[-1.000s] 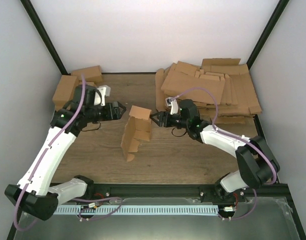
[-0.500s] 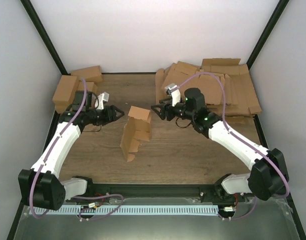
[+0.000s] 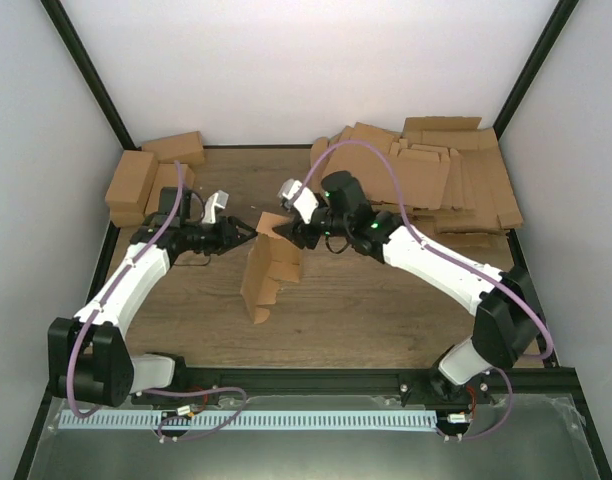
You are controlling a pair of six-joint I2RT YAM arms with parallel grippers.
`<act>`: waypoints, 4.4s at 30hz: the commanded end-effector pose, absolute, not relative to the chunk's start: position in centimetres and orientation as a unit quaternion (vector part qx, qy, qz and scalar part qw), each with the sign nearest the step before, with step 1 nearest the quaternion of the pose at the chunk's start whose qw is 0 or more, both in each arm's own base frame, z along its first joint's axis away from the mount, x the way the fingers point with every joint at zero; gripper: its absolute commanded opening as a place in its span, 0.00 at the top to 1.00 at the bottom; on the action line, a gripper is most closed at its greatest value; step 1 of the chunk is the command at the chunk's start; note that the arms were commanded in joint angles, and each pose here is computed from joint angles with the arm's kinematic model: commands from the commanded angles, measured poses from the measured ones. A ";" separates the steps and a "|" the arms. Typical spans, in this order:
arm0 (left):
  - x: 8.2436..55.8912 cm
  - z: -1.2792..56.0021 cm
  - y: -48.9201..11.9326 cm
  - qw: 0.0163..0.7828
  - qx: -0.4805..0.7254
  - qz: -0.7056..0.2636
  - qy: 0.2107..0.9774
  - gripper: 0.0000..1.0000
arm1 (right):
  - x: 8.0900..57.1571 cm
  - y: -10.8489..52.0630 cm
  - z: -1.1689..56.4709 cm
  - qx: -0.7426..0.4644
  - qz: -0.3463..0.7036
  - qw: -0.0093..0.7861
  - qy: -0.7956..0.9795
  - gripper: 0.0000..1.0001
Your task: Fold the paper box
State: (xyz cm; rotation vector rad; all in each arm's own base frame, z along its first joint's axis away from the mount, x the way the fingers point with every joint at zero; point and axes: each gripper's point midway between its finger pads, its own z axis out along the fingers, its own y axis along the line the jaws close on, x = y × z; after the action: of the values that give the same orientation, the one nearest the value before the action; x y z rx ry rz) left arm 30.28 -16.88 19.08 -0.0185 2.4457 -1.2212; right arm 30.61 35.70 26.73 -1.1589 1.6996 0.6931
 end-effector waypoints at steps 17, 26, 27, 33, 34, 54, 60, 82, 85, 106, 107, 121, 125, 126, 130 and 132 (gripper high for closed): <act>30.3 18.2 -17.5 0.198 0.006 -0.458 0.867 0.56 | 29.1 37.8 24.0 -0.560 0.105 0.483 0.664 0.50; 30.1 17.4 -17.4 0.192 0.002 -0.455 0.870 0.56 | 27.3 37.4 26.1 -0.545 0.132 0.509 0.654 0.46; 30.1 17.4 -17.4 0.192 0.002 -0.456 0.869 0.56 | 27.2 37.3 26.3 -0.542 0.135 0.511 0.653 0.47; 30.0 17.4 -17.5 0.192 0.002 -0.457 0.869 0.56 | 26.9 37.0 26.3 -0.536 0.140 0.504 0.663 0.57; 29.9 17.4 -17.5 0.192 0.002 -0.457 0.869 0.56 | 26.9 37.0 26.1 -0.535 0.140 0.501 0.665 0.59; 29.9 18.0 -17.5 0.197 0.001 -0.463 0.864 0.55 | 25.6 37.0 23.1 -0.550 0.163 0.449 0.685 0.68; 29.8 17.9 -17.5 0.196 0.000 -0.462 0.865 0.55 | 25.3 37.0 27.4 -0.538 0.181 0.497 0.656 0.61; 29.6 18.1 -17.6 0.197 0.005 -0.465 0.863 0.54 | 28.3 37.5 23.1 -0.562 0.142 0.433 0.690 0.59; 29.7 18.1 -17.6 0.197 0.005 -0.466 0.863 0.54 | 27.7 37.2 22.1 -0.567 0.142 0.423 0.692 0.62; 29.7 18.5 -16.9 0.217 -0.012 -0.454 0.864 0.44 | 28.9 37.4 22.2 -0.579 -0.009 0.508 0.637 0.59; 29.7 18.3 -16.9 0.217 -0.011 -0.453 0.864 0.44 | 28.9 37.3 22.6 -0.579 -0.012 0.515 0.631 0.59; 31.0 17.9 -17.8 0.208 -0.005 -0.476 0.854 0.46 | 29.5 36.7 19.7 -0.622 -0.077 0.510 0.589 0.59; 31.3 17.6 -18.0 0.201 -0.004 -0.482 0.853 0.47 | 29.6 36.8 19.4 -0.621 -0.078 0.511 0.590 0.59; 31.3 17.5 -18.2 0.198 -0.004 -0.484 0.852 0.47 | 29.6 36.9 19.4 -0.620 -0.078 0.513 0.588 0.59; 31.3 17.0 -19.1 0.187 0.003 -0.490 0.851 0.48 | 30.0 37.2 19.0 -0.616 -0.086 0.523 0.583 0.63; 31.3 16.8 -19.4 0.184 0.004 -0.492 0.851 0.48 | 30.3 37.4 18.9 -0.613 -0.103 0.532 0.574 0.63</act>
State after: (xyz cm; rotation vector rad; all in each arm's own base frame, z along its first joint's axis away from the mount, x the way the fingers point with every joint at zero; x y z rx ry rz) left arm 31.15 -18.29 16.37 -0.0400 2.4275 -1.3414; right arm 29.92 36.57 19.05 -1.4843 1.4237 -0.1921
